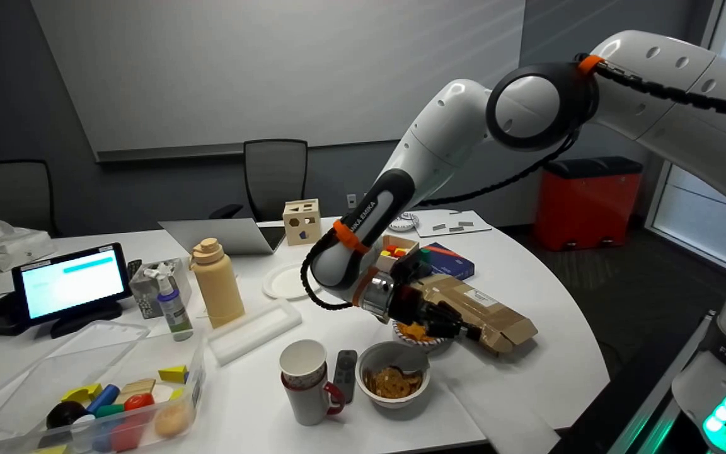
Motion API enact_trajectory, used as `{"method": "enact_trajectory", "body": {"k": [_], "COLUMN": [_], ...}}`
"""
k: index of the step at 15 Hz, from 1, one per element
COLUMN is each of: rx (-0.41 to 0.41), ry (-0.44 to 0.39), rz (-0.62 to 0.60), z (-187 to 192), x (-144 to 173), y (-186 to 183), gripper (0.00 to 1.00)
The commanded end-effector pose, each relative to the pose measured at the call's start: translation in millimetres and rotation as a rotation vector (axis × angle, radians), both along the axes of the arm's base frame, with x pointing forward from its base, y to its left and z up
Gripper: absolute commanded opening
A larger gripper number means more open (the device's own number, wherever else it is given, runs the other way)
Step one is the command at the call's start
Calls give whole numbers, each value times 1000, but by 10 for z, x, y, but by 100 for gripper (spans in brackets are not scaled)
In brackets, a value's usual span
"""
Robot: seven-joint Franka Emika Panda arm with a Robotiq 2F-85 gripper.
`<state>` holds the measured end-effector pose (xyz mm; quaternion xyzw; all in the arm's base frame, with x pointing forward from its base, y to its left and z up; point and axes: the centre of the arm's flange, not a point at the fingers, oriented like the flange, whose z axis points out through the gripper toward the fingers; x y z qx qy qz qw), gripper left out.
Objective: Mix the objects in the bowl
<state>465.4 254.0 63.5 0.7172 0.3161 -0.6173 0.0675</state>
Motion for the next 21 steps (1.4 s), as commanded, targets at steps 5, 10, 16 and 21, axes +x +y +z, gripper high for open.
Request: {"method": "enact_trajectory", "body": {"k": [5, 10, 16, 21], "rx": [206, 318, 383, 398], "ry": [-179, -396, -488, -504], "rz": [-54, -48, -29, -19], "z": [49, -18, 26, 38], "x": [80, 7, -140, -250], "y": [-74, -144, -179, -199], "gripper": [1, 1, 29, 58]}}
